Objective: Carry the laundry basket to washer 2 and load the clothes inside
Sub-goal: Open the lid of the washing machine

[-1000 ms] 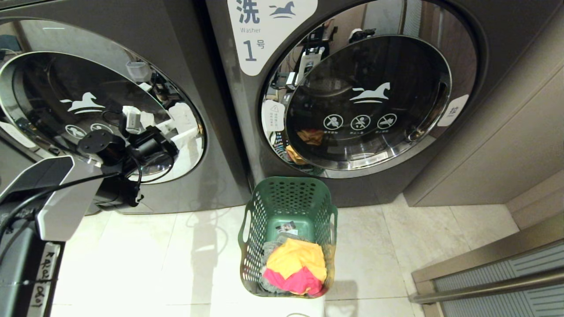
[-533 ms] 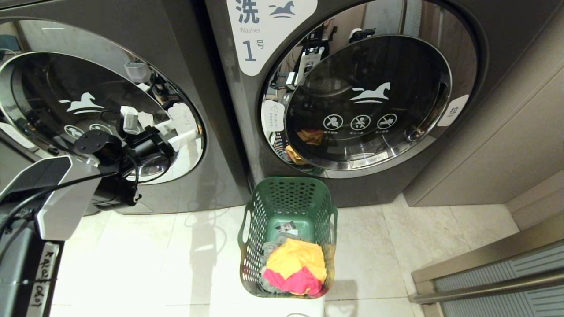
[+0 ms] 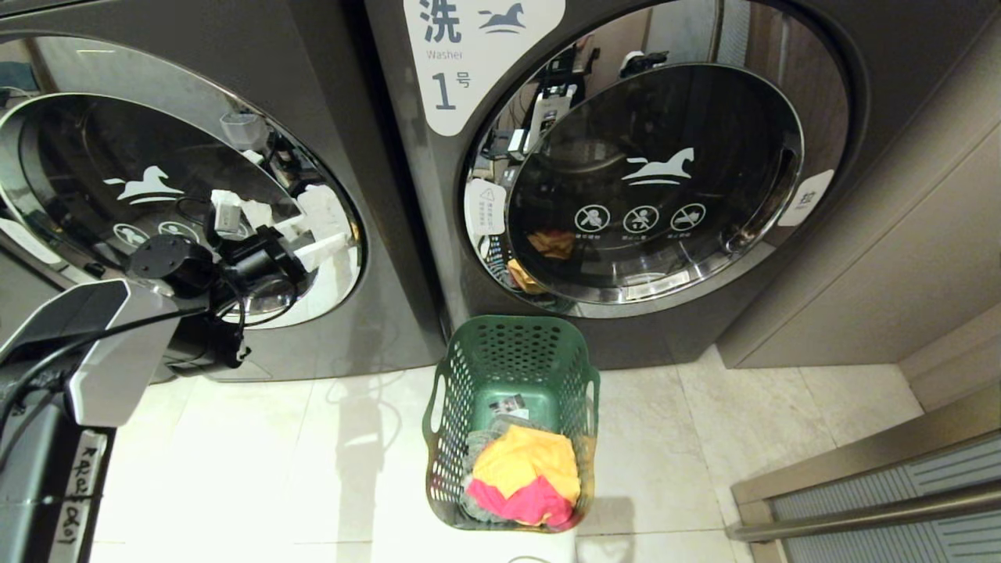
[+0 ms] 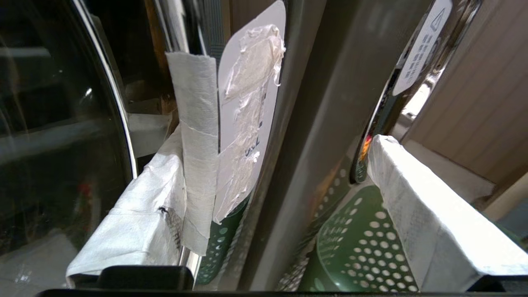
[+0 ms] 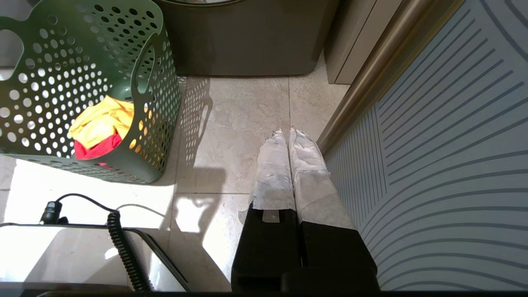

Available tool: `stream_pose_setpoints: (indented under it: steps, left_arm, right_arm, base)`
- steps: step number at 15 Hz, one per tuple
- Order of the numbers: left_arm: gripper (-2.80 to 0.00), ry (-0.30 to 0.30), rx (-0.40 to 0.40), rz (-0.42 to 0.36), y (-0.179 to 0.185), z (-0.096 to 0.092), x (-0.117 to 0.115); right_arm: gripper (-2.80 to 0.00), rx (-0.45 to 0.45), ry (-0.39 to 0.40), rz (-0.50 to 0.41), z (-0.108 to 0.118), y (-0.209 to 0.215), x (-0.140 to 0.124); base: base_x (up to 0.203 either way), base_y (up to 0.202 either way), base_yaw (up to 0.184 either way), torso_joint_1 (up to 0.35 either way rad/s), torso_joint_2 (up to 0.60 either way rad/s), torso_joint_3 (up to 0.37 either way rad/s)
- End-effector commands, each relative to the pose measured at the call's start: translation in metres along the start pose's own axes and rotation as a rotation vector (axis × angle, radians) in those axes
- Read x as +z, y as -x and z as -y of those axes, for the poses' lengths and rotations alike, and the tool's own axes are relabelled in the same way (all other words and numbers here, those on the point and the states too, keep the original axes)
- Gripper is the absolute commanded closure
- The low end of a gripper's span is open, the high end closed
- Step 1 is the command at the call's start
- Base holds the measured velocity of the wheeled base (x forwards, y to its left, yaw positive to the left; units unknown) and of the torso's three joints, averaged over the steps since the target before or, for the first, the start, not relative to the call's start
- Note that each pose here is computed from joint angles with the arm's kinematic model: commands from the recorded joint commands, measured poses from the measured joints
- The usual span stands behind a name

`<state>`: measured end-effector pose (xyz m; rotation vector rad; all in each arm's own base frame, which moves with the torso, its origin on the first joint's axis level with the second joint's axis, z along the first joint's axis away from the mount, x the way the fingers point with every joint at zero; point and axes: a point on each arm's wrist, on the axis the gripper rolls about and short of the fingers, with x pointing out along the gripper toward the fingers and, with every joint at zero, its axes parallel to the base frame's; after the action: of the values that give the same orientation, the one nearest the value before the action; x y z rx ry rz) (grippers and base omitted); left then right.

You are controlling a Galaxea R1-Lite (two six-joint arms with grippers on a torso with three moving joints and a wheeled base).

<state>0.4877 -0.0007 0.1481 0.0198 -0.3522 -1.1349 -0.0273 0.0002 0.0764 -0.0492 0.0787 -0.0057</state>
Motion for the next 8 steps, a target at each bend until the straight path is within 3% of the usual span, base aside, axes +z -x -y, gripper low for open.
stream_pose_setpoints:
  steps: [1,8]
  left_arm:
    - [-2.80,0.028,-0.007,-0.006,0.0034,-0.0002,-0.0053]
    - [-2.80,0.062,0.004,-0.021,0.0106,-0.0009,-0.0116]
  right_arm:
    - [0.00,0.000,0.001,-0.001,0.0000,0.0000,-0.0001]
    - [0.00,0.000,0.001,-0.001,0.0000,0.0000,-0.0001]
  base:
    - [0.000,0.000,0.000,0.000,0.00,0.000]
    - [0.000,0.000,0.000,0.000,0.00,0.000]
